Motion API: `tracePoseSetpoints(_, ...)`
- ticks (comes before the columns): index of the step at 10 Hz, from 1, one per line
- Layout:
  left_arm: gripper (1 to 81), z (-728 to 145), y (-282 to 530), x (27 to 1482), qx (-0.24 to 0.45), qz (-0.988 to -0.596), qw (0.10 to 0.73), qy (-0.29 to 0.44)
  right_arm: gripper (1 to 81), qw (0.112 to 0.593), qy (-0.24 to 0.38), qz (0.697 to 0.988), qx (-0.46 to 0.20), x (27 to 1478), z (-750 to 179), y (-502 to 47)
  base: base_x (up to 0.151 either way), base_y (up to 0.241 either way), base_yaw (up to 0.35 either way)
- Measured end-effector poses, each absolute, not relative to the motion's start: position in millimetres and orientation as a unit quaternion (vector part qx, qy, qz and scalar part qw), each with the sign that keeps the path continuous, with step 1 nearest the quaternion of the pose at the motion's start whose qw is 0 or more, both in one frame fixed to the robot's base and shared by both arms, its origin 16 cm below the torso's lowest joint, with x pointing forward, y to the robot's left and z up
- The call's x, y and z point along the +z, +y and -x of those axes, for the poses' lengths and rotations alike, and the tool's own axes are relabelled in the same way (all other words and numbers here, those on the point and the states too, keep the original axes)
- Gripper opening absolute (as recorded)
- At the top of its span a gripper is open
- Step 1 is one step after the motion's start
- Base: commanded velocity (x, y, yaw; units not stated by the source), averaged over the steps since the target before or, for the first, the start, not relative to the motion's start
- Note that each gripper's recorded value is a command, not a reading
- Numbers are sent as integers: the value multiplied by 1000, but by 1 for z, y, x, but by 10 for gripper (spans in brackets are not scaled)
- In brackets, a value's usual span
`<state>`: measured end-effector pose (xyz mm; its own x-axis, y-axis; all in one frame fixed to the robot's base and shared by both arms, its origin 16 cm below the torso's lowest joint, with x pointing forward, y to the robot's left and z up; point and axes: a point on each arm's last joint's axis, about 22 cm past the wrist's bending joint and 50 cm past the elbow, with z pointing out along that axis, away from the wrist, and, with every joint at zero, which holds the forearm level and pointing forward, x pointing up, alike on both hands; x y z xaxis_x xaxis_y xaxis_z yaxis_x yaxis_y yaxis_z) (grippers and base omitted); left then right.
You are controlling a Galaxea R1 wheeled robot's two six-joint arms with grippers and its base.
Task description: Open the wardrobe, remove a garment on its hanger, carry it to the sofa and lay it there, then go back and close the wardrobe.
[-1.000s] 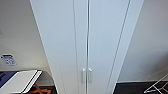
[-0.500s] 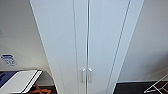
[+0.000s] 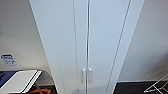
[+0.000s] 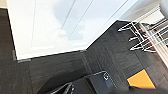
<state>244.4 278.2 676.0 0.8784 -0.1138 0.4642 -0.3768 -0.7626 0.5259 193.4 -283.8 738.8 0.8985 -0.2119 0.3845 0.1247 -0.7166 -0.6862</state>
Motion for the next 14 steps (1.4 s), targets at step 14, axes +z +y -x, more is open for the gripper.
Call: tracePoseSetpoints(14, 811, -495, 182, 852, 334, -844, 351, -230, 811, 395, -96, 859, -310, 886, -420, -215, 0, 0, 0)
